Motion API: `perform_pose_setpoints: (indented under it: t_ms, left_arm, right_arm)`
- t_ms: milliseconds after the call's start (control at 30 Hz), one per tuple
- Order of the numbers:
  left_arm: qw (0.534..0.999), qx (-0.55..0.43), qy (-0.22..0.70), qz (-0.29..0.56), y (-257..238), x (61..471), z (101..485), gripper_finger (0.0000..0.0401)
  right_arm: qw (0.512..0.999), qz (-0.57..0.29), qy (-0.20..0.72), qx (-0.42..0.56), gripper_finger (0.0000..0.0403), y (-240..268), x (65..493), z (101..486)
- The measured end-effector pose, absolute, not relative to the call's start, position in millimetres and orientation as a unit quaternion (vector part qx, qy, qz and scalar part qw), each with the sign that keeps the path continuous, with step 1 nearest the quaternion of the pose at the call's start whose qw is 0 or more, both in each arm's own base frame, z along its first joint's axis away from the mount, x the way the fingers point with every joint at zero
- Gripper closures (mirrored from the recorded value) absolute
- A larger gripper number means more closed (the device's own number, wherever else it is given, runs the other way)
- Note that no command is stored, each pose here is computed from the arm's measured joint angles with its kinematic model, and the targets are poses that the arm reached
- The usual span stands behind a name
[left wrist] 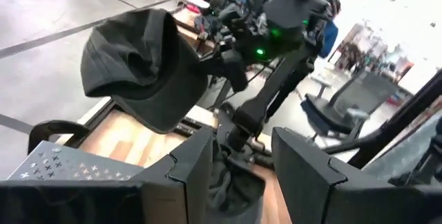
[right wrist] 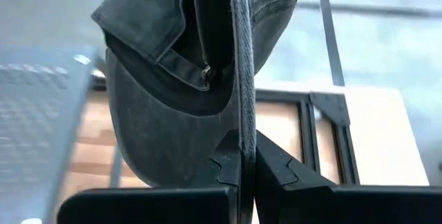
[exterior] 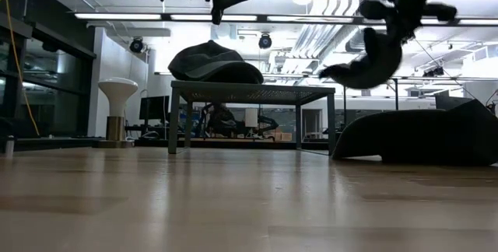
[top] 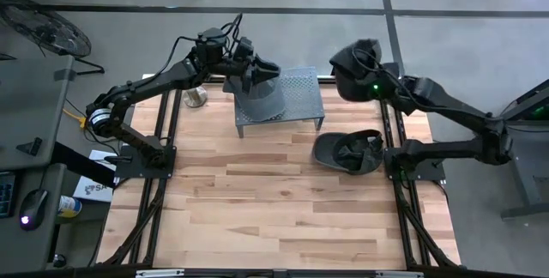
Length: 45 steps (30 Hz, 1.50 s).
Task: Pick & Place hat
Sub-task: Put the top black cap on the shelf
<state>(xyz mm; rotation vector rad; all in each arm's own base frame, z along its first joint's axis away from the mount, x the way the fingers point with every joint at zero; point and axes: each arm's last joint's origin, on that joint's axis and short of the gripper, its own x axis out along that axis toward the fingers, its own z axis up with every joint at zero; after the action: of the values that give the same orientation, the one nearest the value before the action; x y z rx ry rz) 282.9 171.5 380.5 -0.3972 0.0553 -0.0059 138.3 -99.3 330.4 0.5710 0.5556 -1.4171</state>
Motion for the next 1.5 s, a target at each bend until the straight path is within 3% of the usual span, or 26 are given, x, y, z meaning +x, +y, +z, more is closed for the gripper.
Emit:
perform_pose_setpoints:
  t_ms: [300,533,767,967,1167,1500]
  left_arm:
    - [0.98,-0.197,-0.023,0.011,162.5,289.7,390.7,0.0255]
    - [0.978,-0.206,-0.041,0.004,158.9,291.5,394.7,0.0255]
    - [0.967,-0.245,-0.075,-0.003,158.5,290.2,402.4,0.0255]
    - [0.941,-0.32,-0.109,0.0,158.8,288.4,414.3,0.0255]
    - [0.929,-0.349,-0.123,0.027,154.5,286.0,442.0,0.0255]
    - [0.888,-0.44,-0.101,0.09,158.0,285.9,450.4,0.0255]
  right_arm:
    - [0.76,-0.589,0.25,0.113,0.0398,-78.9,176.7,381.1]
    - [0.753,-0.591,0.283,-0.055,0.0398,-58.8,208.2,390.4]
    - [0.697,-0.574,0.343,-0.257,0.0398,-31.5,244.3,378.0]
    - [0.592,-0.56,0.398,-0.42,0.0398,-14.3,270.8,362.4]
    - [0.563,-0.521,0.436,-0.47,0.0398,-7.6,278.9,357.4]
    - [0.541,-0.499,0.459,-0.498,0.0398,-6.9,268.2,375.1]
